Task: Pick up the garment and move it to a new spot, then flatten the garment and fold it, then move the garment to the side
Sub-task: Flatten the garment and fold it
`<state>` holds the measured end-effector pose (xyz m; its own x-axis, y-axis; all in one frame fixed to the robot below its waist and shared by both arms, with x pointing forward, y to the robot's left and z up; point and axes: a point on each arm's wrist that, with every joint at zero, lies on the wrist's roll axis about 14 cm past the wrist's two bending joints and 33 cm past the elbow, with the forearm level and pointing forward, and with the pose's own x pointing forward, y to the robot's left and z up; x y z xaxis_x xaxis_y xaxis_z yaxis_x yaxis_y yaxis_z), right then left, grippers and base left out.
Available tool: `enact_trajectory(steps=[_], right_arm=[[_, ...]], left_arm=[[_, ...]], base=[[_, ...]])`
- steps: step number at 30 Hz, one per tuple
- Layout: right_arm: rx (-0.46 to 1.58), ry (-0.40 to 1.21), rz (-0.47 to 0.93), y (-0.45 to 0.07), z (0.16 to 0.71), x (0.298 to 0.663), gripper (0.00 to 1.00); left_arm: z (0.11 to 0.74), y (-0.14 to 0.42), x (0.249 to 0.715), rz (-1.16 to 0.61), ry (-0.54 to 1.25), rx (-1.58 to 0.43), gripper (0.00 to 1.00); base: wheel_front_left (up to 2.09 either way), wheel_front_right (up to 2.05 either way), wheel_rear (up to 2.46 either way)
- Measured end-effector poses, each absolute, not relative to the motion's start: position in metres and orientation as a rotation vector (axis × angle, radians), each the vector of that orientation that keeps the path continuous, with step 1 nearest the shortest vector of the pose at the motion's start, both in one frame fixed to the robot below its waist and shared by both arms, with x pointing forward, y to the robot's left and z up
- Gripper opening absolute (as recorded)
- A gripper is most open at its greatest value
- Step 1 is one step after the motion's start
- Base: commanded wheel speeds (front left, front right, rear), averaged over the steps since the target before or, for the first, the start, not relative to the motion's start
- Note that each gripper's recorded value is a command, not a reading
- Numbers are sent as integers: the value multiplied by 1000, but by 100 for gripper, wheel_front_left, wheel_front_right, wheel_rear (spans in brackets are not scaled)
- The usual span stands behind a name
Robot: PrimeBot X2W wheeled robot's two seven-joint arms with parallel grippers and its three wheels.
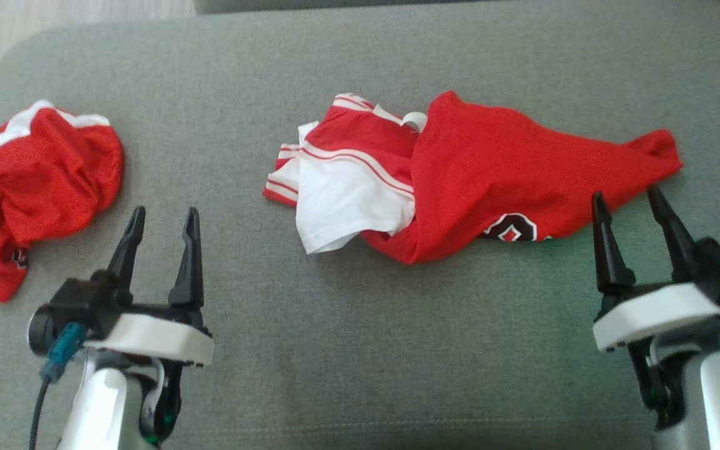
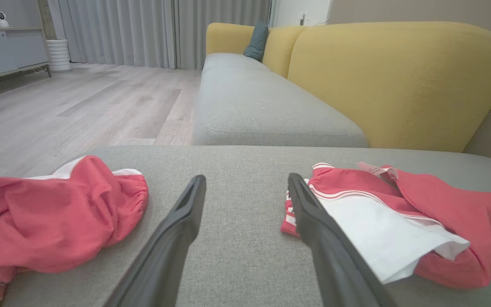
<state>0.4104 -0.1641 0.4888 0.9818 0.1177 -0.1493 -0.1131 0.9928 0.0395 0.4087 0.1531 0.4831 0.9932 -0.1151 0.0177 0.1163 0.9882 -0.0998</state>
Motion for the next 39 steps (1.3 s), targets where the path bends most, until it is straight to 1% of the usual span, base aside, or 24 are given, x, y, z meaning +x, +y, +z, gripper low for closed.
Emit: enact_trajectory(steps=[5, 11, 14, 17, 23, 26, 29, 30, 31, 32, 33, 36, 39], right_arm=[[44, 193, 143, -157, 477, 439, 100], [7, 242, 215, -148, 462, 493, 100], [-14, 287, 266, -136, 451, 519, 100], [-42, 373, 319, -123, 432, 537, 100], [-117, 577, 402, -106, 388, 551, 100], [-147, 680, 430, -101, 370, 548, 100], [-163, 738, 441, -101, 364, 548, 100], [-163, 738, 441, -101, 364, 548, 87], [-162, 742, 443, -101, 365, 550, 60], [-153, 750, 443, -101, 365, 551, 15], [-150, 752, 444, -100, 365, 552, 0], [-140, 740, 447, -99, 368, 552, 0], [-130, 664, 449, -99, 384, 555, 0]], left_arm=[[486, 153, 428, -118, -33, -100, 100], [481, 154, 453, -127, -37, -100, 100], [475, 154, 461, -133, -27, -101, 100], [472, 154, 467, -135, -23, -105, 100], [464, 164, 473, -107, -7, -104, 100], [459, 167, 471, -99, 8, -104, 100], [459, 167, 471, -97, 9, -105, 100], [459, 167, 471, -97, 9, -105, 100], [459, 167, 472, -98, 7, -105, 100], [460, 167, 473, -97, 5, -106, 100], [460, 167, 473, -98, 3, -107, 100], [461, 166, 473, -101, 2, -110, 100], [466, 165, 473, -106, -10, -108, 100]], base=[[0, 0, 0], [0, 0, 0], [0, 0, 0], [0, 0, 0], [0, 0, 0], [0, 0, 0], [0, 0, 0], [0, 0, 0], [0, 0, 0], [0, 0, 0], [0, 0, 0], [0, 0, 0], [0, 0, 0]])
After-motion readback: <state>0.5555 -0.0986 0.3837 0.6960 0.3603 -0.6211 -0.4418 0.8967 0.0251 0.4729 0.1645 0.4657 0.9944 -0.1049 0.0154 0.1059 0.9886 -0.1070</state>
